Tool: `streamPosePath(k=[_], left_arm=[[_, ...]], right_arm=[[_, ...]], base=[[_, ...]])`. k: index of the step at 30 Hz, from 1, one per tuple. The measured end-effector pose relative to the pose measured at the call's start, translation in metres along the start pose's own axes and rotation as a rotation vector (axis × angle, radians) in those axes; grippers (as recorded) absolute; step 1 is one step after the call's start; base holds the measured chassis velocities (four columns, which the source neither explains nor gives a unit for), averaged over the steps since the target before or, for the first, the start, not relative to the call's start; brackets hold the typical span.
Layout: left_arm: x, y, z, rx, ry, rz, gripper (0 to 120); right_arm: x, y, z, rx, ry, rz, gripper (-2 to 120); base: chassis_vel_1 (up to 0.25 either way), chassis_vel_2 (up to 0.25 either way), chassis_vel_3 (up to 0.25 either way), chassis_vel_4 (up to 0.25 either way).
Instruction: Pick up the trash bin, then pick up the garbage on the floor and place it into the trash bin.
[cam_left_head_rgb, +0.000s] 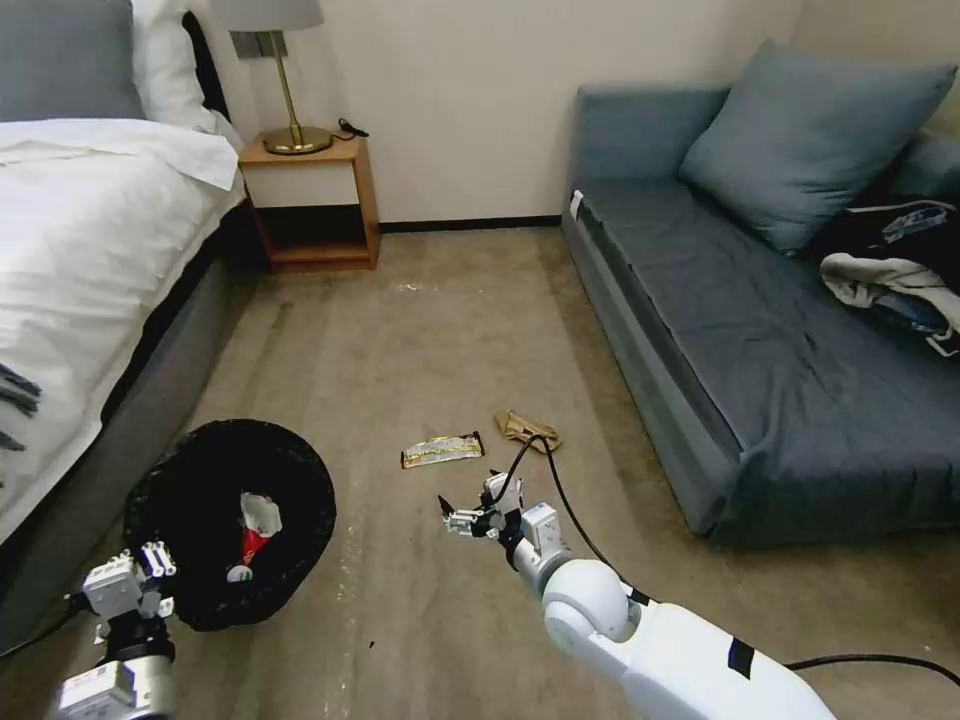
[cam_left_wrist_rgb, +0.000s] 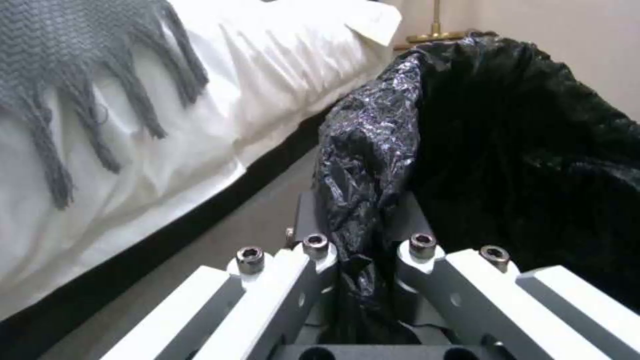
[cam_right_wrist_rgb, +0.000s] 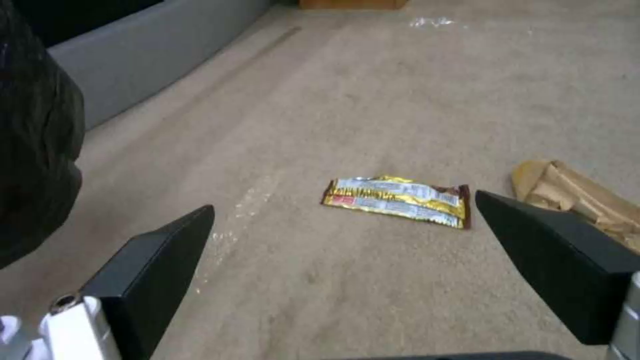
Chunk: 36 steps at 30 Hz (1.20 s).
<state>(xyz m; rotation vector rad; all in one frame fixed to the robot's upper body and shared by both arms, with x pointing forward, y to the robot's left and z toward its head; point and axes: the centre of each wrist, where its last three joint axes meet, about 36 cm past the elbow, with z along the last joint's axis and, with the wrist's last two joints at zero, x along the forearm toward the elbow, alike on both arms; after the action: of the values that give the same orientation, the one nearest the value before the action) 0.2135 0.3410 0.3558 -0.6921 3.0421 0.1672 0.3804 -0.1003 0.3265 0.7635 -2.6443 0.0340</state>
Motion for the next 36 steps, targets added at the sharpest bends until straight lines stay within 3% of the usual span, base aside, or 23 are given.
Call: streamPosePath(k=[30,36], left_arm=[[-0.001,0.004,0.008,-0.001,-0.009,0.0,6],[0.002,-0.001,0.009,0.007,-0.006,0.005,6]], right_arm=[[-0.003,0.009,0.012,0.016,-0.019,-0.002,100],[-0.005,0.013,0.018,0.033,-0.033,-0.017,100]], base=[[-0.108,0.113,0.107,-0.104],[-0.11,0.118,0.118,-0.113]])
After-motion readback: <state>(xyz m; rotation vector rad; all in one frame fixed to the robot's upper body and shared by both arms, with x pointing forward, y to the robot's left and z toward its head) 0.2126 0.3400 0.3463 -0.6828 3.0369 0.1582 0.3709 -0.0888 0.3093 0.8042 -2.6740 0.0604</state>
